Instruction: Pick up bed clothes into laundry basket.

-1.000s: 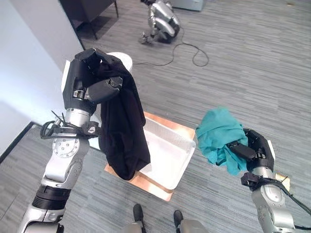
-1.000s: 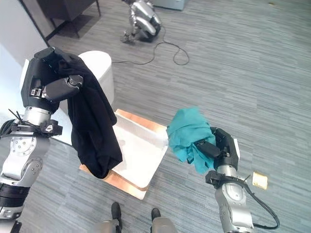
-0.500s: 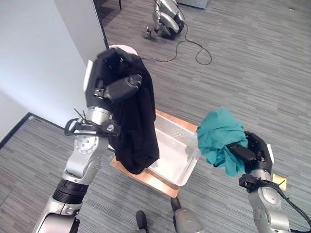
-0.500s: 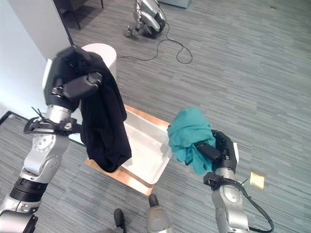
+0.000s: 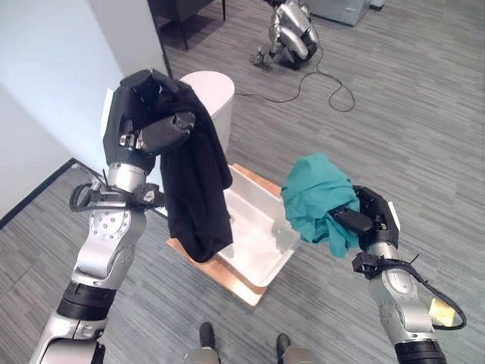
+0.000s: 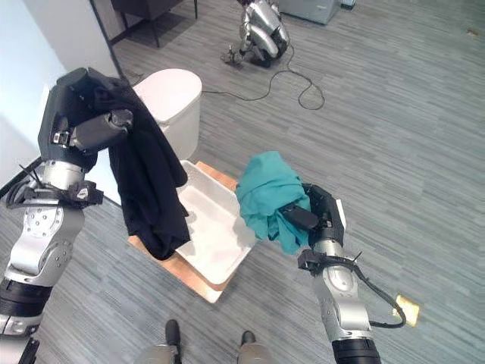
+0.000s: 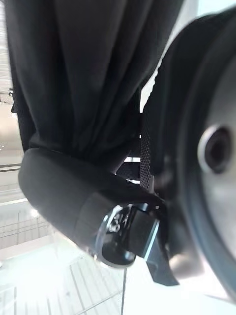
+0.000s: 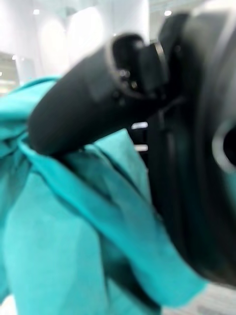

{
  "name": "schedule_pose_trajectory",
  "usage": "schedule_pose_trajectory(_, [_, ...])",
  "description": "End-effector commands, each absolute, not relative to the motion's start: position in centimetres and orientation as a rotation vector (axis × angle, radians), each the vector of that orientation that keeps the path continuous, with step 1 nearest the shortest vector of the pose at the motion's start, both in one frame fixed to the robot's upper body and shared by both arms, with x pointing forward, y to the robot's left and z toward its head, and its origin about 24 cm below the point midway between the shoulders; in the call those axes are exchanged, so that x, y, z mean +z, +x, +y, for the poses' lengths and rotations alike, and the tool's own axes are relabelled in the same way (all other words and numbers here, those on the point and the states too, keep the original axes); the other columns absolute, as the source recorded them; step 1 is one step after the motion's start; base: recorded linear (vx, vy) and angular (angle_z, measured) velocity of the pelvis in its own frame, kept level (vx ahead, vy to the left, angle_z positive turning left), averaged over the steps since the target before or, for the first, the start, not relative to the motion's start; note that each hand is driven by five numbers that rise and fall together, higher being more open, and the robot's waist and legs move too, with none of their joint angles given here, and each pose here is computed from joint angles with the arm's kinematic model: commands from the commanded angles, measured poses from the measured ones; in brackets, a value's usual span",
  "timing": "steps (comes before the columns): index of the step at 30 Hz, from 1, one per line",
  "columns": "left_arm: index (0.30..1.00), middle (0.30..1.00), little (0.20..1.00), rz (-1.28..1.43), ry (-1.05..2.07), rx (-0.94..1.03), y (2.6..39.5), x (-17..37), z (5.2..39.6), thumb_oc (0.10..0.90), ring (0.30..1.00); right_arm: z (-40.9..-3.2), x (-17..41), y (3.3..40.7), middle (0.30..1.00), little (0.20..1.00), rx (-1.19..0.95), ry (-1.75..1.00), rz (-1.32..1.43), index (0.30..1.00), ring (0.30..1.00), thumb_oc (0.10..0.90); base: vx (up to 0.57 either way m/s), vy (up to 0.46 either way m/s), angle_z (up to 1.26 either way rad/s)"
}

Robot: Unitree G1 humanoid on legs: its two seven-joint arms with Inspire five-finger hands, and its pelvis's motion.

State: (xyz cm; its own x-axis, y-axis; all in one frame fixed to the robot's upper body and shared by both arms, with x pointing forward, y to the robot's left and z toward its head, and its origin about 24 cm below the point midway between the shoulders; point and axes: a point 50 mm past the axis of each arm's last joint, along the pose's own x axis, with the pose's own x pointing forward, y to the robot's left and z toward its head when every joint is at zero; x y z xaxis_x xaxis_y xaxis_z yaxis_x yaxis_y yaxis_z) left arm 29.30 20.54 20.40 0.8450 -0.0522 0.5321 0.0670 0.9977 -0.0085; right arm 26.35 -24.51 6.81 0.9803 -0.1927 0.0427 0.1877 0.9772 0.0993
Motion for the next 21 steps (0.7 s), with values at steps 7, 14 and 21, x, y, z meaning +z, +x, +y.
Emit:
schedule_pose_trajectory(7, [0.300,0.300,0.300,-0.952,-0.046,-0.140,27.6,28.2,19.1,0.400,0.300,-25.8,12.9,26.3,0.300,0.300,-0.179,0.089,-0.353,0.300,0.300,0.400,-0.18,-0.068,0.06])
schedule_pose_trajectory(14, [0.300,0.300,0.300,-1.010,0.001,-0.144,28.3,30.4,18.2,0.400,0.300,-26.7,12.3,25.8,0.300,0.300,-0.240,0.109,-0.348,0.300,0.300,0.400,0.02,0.069,0.18])
schedule_pose_trajectory(21, [0.300,0.300,0.300,-1.186,0.116,-0.129,26.9,35.2,17.9,0.400,0.300,-26.6,12.2,26.1,0.300,0.300,-0.225,0.085,-0.333,0.300,0.300,0.400,0.00,0.045,0.10])
